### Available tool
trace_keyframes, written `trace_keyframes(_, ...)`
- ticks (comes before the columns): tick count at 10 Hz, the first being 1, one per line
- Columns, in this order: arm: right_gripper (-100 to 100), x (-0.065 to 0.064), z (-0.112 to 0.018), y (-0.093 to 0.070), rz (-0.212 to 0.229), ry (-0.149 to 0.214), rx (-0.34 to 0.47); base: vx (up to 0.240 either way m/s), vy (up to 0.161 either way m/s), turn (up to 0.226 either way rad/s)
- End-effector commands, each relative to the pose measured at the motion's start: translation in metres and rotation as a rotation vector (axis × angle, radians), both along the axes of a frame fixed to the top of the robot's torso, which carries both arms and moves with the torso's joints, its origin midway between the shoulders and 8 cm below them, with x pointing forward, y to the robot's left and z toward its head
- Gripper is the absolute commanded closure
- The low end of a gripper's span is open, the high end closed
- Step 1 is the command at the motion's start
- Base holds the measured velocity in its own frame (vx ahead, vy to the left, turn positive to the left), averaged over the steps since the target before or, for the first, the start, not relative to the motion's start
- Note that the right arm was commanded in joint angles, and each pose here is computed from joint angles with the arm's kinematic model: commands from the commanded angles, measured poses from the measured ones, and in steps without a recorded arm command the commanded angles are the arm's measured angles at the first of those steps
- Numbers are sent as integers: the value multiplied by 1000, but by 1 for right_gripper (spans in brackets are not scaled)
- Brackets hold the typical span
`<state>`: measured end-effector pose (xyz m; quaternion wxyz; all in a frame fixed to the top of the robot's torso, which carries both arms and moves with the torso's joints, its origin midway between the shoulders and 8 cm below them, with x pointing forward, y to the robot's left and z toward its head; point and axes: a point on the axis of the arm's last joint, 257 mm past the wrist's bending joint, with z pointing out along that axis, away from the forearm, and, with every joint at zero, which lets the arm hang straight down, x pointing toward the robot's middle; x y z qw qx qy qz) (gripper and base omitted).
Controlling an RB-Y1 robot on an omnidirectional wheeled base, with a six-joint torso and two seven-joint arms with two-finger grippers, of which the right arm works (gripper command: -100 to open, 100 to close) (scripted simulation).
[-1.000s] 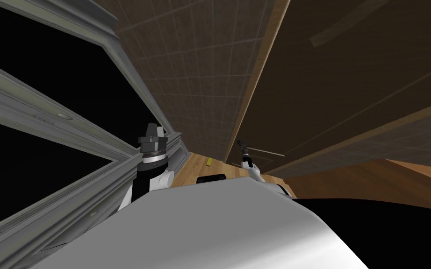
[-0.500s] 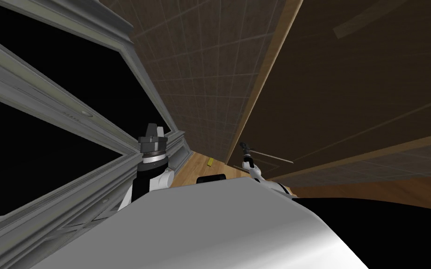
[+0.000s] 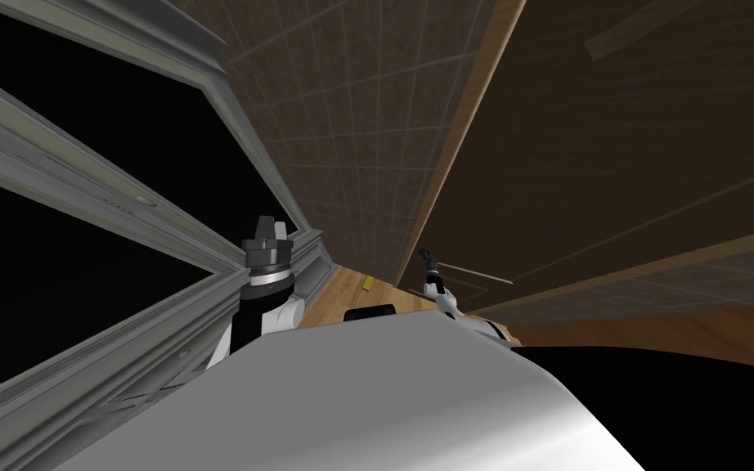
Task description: Pull the door open
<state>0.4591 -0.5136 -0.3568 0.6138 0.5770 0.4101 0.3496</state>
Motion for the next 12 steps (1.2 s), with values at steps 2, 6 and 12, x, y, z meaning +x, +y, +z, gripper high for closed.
trace_keyframes(2,100,1,1,3,17,-1,-1,-80,-15,50)
trace_keyframes(6,100,3,2,10,61,-2,-3,-217,-29,110)
trace_keyframes(12,100,4,-2,22,120,5,3,-196,-27,101)
